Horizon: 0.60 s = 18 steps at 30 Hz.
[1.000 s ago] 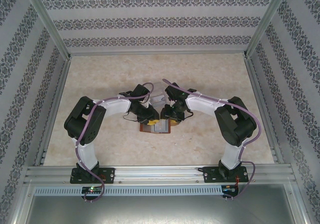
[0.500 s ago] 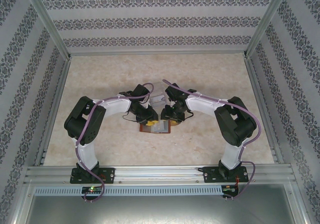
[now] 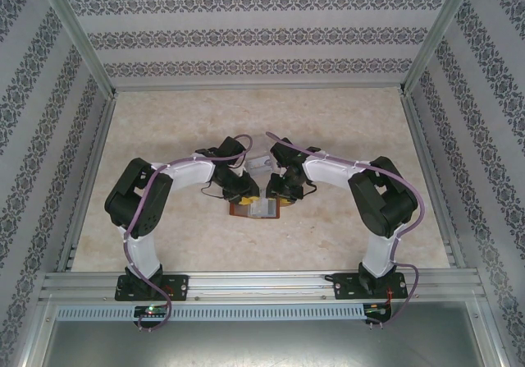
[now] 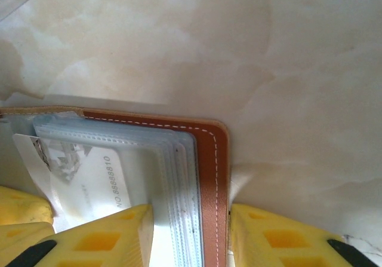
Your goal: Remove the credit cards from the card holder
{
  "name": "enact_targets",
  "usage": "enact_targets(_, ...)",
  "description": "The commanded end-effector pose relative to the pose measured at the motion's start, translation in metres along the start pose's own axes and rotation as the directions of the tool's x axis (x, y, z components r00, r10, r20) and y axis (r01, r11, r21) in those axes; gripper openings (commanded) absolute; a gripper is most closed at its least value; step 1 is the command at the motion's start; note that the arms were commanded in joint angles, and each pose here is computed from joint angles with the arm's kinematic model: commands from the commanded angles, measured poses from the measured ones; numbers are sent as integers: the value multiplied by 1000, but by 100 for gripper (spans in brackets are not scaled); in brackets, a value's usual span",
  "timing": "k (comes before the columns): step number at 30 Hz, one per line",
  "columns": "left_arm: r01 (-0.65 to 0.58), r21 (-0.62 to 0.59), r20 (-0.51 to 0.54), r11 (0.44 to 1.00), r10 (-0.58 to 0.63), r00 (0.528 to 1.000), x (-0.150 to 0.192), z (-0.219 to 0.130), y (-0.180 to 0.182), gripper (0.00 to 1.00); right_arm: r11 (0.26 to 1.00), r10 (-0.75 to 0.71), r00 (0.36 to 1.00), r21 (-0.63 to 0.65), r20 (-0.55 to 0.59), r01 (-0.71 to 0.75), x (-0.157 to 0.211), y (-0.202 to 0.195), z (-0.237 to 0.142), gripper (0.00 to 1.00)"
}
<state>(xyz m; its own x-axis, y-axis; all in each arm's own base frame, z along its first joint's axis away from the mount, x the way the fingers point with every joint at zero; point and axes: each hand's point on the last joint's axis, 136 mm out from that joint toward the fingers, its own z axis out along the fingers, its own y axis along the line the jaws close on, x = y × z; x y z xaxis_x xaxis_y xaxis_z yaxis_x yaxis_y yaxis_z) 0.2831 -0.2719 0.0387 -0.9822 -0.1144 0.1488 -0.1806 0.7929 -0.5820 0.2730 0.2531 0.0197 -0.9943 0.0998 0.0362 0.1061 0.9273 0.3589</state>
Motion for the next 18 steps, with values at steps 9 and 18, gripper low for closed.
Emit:
enact_targets(9, -2, 80, 55, 997, -2, 998, -5, -15, -12, 27, 999, -6, 1000, 47, -24, 7, 6, -12, 7, 37)
enact_targets(18, 19, 49, 38, 999, -21, 999, -6, -7, 3, 27, 999, -8, 1000, 49, -26, 9, 6, -12, 5, 37)
